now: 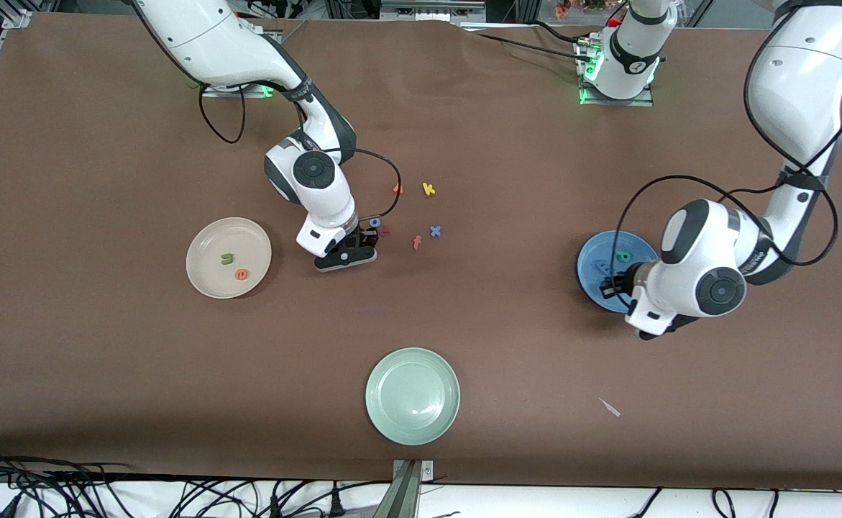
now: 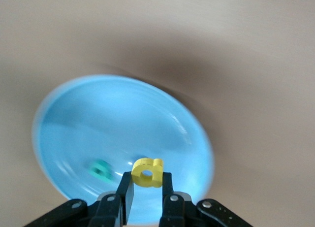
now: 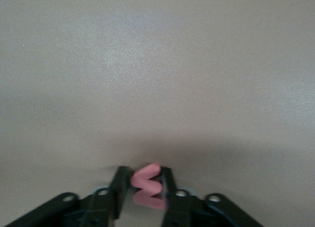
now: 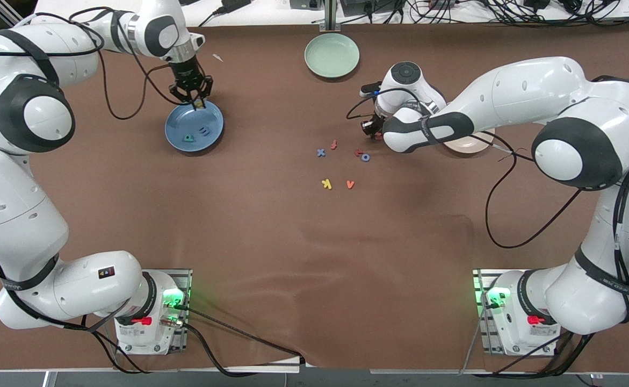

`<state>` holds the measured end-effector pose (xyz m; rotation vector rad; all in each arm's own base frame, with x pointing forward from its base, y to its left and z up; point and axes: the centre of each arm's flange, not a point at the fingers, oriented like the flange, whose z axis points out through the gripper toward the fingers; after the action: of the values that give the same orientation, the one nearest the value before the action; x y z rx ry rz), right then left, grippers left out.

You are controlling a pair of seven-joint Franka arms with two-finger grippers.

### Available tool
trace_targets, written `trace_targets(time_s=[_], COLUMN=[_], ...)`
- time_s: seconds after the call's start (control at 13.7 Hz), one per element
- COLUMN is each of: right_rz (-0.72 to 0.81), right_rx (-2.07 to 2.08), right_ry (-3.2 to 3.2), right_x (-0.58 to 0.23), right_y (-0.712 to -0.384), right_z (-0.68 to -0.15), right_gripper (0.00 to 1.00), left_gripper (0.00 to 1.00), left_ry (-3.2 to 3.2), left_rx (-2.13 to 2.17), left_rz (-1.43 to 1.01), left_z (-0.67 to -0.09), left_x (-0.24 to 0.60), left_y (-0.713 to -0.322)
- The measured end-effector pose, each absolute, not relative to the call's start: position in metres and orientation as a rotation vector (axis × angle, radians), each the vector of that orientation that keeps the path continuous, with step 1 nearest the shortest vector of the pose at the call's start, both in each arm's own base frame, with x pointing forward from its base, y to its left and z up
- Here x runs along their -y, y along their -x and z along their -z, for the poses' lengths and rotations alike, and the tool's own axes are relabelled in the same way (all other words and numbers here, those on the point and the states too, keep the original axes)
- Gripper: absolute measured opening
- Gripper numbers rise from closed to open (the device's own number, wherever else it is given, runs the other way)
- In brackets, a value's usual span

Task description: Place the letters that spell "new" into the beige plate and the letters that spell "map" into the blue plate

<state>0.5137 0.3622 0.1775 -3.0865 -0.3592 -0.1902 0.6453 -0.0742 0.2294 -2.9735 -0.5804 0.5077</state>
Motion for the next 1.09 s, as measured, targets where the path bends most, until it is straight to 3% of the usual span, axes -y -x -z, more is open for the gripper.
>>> trace_targets(time_s=[0.22, 0.36, 0.58, 0.73, 0.87, 0.95, 1.09], right_rz=[0.18, 0.13, 0.08, 0.024, 0.01, 0.017, -0.008], right_rx=[0.448, 0.595, 0.754, 0.756, 0.752, 0.749, 0.729], right_ry=[3.104, 3.151, 3.176, 3.194, 3.182, 3.167, 3.154], right_x=[-0.353, -0.311, -0.216, -0.182, -0.168, -0.162, -0.146], right_y=[-0.52, -0.547, -0.585, -0.574, -0.542, -0.524, -0.492], right_z=[-0.182, -0.208, -0.264, -0.273, -0.25, -0.232, -0.206], right_gripper=[0.27, 0.27, 0.27, 0.27, 0.27, 0.34, 0.53], left_gripper=[0.27, 0.27, 0.52, 0.72, 0.92, 1.0, 1.0], left_ry=[2.941, 2.941, 2.946, 2.956, 2.984, 3.004, 3.034], left_rx=[0.505, 0.496, 0.494, 0.495, 0.479, 0.456, 0.388], left_rz=[-0.566, -0.604, -0.599, -0.575, -0.513, -0.468, -0.39], left_z=[-0.196, -0.182, -0.182, -0.191, -0.218, -0.239, -0.292], left_x=[0.057, 0.052, 0.051, 0.053, 0.063, 0.075, 0.106], left_y=[-0.634, -0.629, -0.63, -0.634, -0.642, -0.645, -0.648])
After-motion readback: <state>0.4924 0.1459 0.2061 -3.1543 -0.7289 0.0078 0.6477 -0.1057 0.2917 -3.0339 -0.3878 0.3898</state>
